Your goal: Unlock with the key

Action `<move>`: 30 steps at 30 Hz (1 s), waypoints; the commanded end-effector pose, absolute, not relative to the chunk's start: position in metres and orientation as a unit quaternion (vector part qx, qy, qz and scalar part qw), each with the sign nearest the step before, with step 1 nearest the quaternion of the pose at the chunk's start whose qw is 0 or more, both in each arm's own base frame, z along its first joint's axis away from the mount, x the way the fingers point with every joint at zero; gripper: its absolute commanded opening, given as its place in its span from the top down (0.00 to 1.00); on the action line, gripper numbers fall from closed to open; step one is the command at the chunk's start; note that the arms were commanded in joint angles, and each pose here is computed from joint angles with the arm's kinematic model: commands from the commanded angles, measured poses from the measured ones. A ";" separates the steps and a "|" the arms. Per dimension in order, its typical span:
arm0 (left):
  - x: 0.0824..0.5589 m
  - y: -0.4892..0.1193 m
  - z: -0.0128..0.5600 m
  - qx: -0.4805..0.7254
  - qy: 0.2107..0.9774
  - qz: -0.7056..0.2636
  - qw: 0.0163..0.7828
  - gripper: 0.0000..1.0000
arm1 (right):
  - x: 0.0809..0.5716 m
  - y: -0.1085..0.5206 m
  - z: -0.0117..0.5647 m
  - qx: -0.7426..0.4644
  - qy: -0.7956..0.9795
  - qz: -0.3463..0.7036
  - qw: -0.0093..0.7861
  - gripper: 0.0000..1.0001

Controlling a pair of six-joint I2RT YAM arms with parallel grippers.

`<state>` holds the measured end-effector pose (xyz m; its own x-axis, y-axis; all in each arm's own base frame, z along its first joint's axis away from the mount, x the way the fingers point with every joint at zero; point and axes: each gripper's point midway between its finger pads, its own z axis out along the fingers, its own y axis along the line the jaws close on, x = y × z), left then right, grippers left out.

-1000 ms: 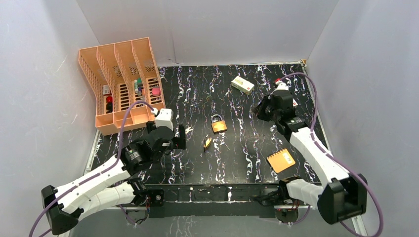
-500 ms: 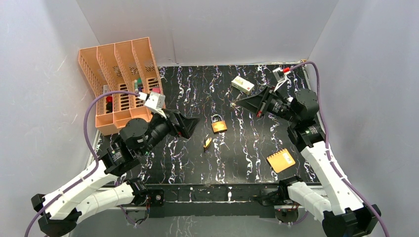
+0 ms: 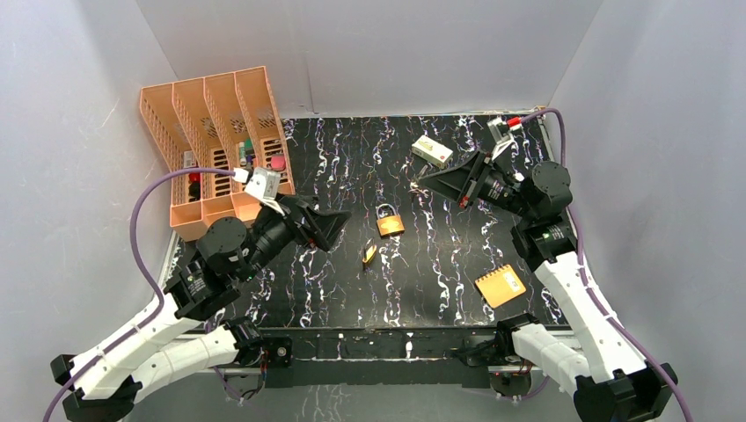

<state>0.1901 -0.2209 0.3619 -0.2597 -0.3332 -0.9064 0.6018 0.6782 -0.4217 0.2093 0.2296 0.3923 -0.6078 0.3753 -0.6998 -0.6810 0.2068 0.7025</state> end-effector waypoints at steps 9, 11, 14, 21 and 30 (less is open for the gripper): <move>0.209 -0.194 0.291 0.075 0.769 -0.265 0.576 0.02 | 0.235 0.220 0.349 -0.052 0.703 0.563 0.432 1.00; 0.209 -0.198 0.288 0.082 0.768 -0.269 0.576 0.02 | 0.234 0.221 0.350 -0.056 0.700 0.567 0.431 1.00; 0.202 -0.215 0.297 0.122 0.740 -0.311 0.584 0.02 | 0.227 0.227 0.360 -0.085 0.690 0.583 0.421 1.00; 0.168 -0.275 0.354 0.267 0.599 -0.443 0.611 0.02 | 0.217 0.230 0.395 -0.104 0.662 0.610 0.422 1.00; 0.178 -0.333 0.366 0.372 0.557 -0.447 0.593 0.13 | 0.213 0.230 0.410 -0.091 0.654 0.626 0.415 1.00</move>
